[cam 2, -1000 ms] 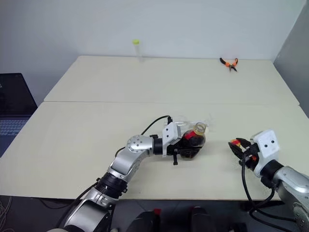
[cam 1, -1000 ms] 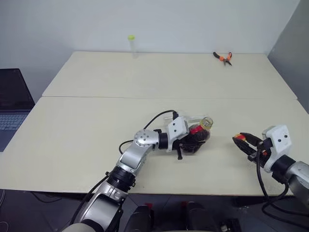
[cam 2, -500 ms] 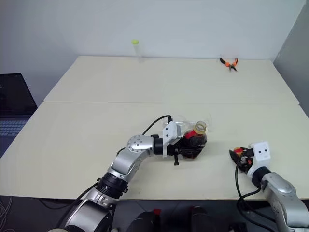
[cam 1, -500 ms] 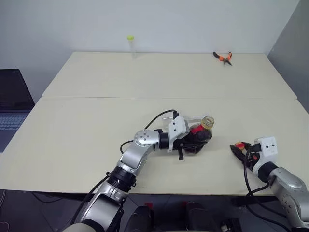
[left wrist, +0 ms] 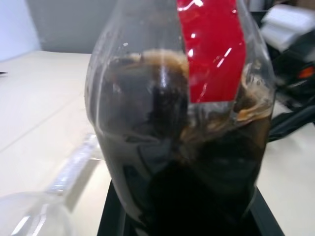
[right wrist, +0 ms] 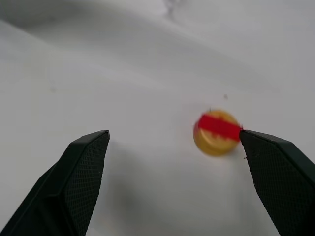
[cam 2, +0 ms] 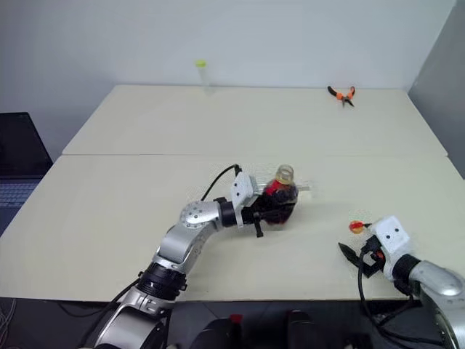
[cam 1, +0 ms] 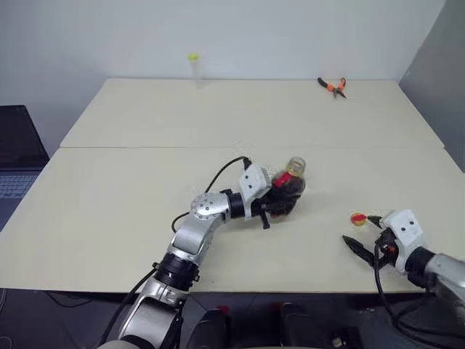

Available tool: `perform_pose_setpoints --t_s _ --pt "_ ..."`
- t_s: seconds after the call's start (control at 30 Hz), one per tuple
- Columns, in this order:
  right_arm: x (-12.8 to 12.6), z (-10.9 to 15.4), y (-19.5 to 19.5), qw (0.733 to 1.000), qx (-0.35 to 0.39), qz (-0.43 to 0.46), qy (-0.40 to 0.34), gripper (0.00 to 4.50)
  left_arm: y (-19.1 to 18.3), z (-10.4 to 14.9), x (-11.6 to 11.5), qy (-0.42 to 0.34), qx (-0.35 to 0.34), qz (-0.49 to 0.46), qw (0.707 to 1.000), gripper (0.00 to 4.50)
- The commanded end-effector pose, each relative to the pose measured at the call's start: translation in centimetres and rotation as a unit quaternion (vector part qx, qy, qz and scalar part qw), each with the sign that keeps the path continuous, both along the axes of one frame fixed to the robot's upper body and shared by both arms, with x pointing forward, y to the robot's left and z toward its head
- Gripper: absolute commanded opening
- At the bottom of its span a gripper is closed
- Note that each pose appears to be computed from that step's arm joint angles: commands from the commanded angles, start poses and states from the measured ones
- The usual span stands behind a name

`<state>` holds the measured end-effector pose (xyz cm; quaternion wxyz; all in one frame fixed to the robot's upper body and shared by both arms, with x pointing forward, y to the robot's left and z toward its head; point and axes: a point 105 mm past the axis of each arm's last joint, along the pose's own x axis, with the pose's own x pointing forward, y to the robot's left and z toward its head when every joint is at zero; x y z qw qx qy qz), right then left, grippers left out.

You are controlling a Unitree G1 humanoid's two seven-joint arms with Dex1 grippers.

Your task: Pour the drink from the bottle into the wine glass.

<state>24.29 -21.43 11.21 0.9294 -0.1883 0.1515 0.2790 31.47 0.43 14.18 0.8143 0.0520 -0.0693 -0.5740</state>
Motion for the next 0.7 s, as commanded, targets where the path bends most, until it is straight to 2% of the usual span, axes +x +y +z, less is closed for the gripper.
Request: perform_pose_setpoints --t_s 0.03,0.13,0.33,0.47,0.7 --pt "-0.5 4.0 3.8 0.995 0.013 0.091 -0.041 4.50 1.8 3.2 -0.2 -0.030 -0.057 0.040 0.997 0.74" --pt "-0.5 5.5 5.9 0.989 0.022 0.137 -0.052 4.50 3.1 3.8 -0.1 -0.032 -0.074 0.074 0.994 0.74" --pt "0.4 9.0 11.2 0.966 0.058 0.234 -0.090 4.50 8.5 6.1 1.9 -0.098 -0.106 0.227 0.963 0.74" --pt "1.2 9.6 12.5 0.961 0.067 0.251 -0.094 4.50 10.6 6.2 3.1 -0.116 -0.106 0.281 0.947 0.74" --pt "4.0 10.7 16.1 0.951 0.091 0.266 -0.128 4.50 15.8 4.7 6.8 -0.123 -0.100 0.389 0.907 0.74"
